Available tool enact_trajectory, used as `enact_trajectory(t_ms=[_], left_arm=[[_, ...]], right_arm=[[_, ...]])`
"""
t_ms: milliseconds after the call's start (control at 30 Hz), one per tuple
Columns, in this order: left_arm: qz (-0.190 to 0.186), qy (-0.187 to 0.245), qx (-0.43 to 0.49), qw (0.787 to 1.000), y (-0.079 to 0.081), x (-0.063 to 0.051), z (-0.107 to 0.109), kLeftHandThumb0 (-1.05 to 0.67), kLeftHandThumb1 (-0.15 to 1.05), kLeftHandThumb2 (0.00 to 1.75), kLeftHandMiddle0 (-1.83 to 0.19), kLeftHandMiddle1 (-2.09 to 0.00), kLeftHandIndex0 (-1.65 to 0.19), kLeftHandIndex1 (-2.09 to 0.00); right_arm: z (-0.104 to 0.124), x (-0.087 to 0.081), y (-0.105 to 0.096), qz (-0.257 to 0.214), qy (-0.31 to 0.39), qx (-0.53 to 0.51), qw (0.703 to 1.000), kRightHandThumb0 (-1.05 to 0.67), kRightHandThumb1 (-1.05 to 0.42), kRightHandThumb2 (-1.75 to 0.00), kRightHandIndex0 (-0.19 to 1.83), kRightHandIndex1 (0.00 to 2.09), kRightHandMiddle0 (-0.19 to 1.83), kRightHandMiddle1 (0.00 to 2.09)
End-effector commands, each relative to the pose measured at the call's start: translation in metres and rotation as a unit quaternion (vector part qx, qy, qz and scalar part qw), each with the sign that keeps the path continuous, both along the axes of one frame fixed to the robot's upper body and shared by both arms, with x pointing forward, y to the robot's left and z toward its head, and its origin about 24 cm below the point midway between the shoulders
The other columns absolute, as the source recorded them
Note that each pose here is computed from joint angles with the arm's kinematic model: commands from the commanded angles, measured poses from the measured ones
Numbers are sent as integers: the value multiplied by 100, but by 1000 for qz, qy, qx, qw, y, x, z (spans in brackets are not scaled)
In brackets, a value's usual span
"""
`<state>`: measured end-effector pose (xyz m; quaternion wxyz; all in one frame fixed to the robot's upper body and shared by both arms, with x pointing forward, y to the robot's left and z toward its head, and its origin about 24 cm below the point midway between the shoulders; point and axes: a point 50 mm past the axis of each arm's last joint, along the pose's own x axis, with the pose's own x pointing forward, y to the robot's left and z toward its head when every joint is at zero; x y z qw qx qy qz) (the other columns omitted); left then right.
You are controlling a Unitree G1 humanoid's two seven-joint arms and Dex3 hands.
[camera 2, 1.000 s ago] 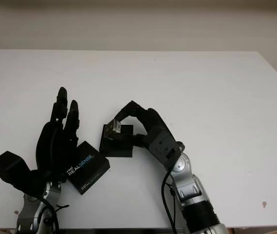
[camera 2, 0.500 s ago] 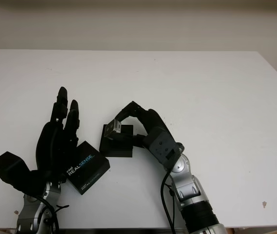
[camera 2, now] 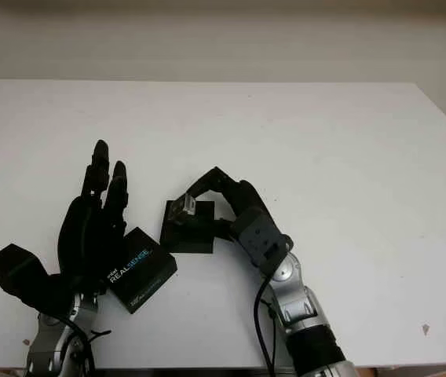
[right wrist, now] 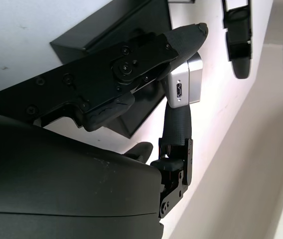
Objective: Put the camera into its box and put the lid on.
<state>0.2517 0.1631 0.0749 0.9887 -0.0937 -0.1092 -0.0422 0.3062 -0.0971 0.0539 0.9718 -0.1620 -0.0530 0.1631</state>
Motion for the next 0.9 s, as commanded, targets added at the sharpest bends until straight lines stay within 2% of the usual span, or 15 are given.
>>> enact_trajectory(t_ms=[0, 867], left_arm=[[2, 15, 1, 1000, 2, -4, -6, -76, 105, 38, 19, 0, 19, 0], [-1, 17, 1, 1000, 2, -4, -7, -76, 105, 38, 19, 0, 19, 0]], right_arm=[[5, 3, 1, -3, -14, 6, 1000, -42, -104, -5, 11, 63, 37, 175], [1, -2, 8, 12, -4, 0, 1000, -47, -104, -6, 14, 57, 40, 171]])
